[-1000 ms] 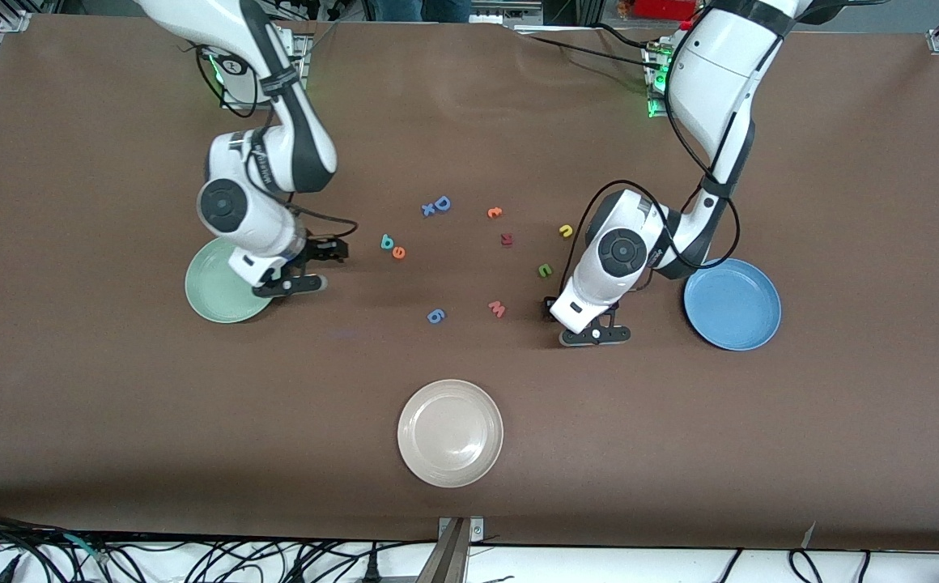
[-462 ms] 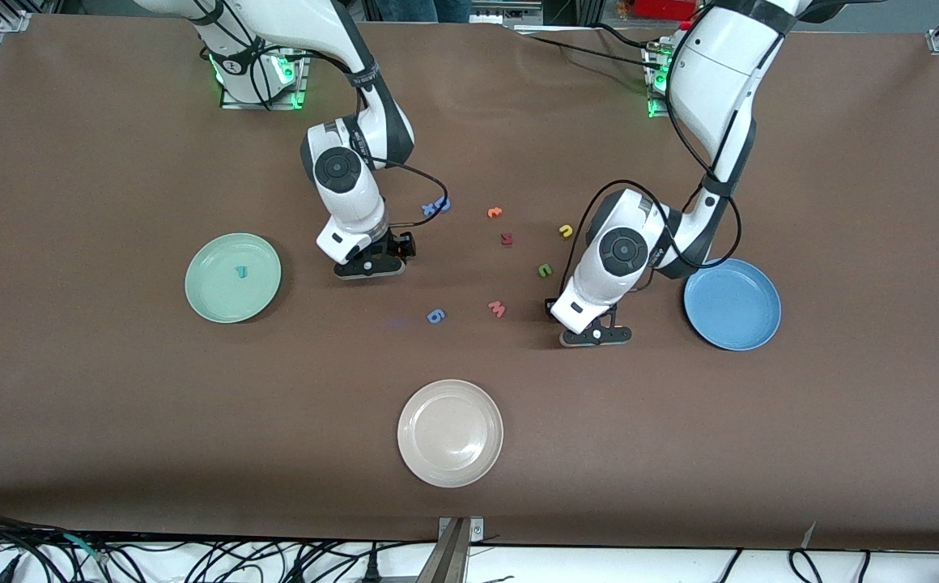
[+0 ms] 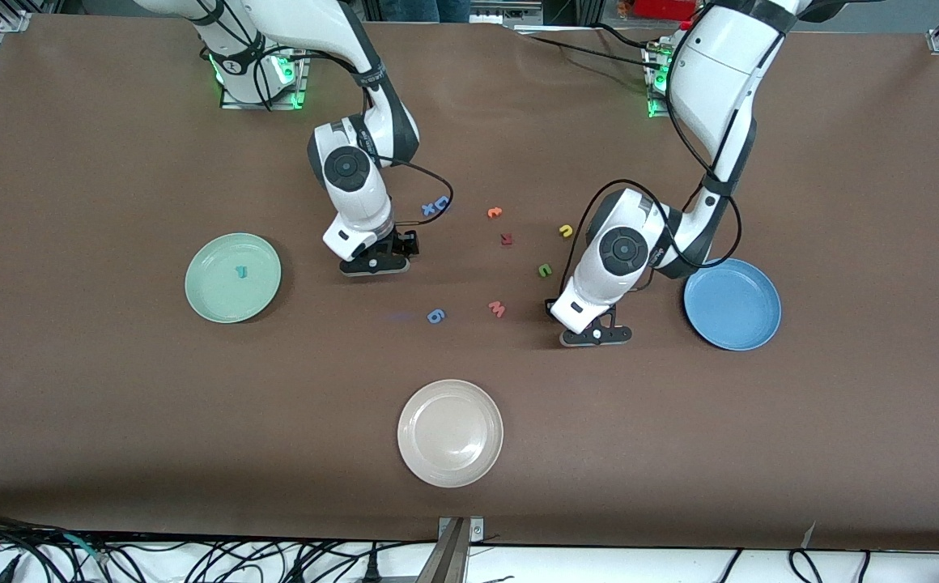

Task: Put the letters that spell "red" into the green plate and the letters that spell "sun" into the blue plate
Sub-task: 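Grasp the orange e while the left gripper lifts the yellow 2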

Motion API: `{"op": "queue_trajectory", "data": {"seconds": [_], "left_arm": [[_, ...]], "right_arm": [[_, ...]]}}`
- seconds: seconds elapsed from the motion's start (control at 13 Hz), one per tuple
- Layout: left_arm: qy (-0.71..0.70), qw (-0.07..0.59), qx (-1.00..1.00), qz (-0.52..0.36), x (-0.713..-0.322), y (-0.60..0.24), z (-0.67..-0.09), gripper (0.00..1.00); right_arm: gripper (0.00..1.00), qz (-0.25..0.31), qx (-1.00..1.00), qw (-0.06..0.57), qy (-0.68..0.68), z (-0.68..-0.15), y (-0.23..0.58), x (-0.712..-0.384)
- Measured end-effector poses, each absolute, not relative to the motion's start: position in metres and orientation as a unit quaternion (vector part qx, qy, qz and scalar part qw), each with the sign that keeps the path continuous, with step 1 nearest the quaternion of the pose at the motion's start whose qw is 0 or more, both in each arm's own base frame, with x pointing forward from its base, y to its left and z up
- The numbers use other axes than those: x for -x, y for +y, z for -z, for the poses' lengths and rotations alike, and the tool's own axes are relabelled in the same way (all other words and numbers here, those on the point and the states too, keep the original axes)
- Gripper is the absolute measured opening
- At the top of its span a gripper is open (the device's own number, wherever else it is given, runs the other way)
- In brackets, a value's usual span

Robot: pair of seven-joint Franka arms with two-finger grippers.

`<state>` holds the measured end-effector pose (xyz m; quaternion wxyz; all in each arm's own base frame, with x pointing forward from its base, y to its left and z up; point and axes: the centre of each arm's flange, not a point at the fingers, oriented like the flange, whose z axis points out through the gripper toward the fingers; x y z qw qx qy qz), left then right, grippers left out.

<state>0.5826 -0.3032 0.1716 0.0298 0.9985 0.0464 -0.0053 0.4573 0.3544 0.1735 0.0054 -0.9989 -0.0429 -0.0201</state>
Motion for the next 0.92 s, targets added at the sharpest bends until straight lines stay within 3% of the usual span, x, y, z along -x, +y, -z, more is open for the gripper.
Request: {"op": "queue_trajectory", "data": {"seconds": [0.31,0.54,0.62,0.92], "left_arm": [[0.047,0.030,-0.998,0.004,-0.582,-0.304,-0.173,0.28],[0.047,0.030,-0.998,0.004,-0.582,-0.304,-0.174,0.28],[0.047,0.030,-0.998,0.004,-0.583,-0.304,-0.174,0.28],[0.054,0.010,-0.998,0.014,-0.597,-0.285,-0.187,0.28]], "right_arm": [[0.79,0.019,0.999,0.002,-0.040,-0.169,0.361,-0.452],[0.45,0.023,0.999,0.007,-0.040,-0.174,0.365,-0.453],[0.39,0.023,0.999,0.007,-0.040,-0.174,0.366,-0.452],[0.29,0.024,0.999,0.008,-0.041,-0.177,0.367,-0.453]]}}
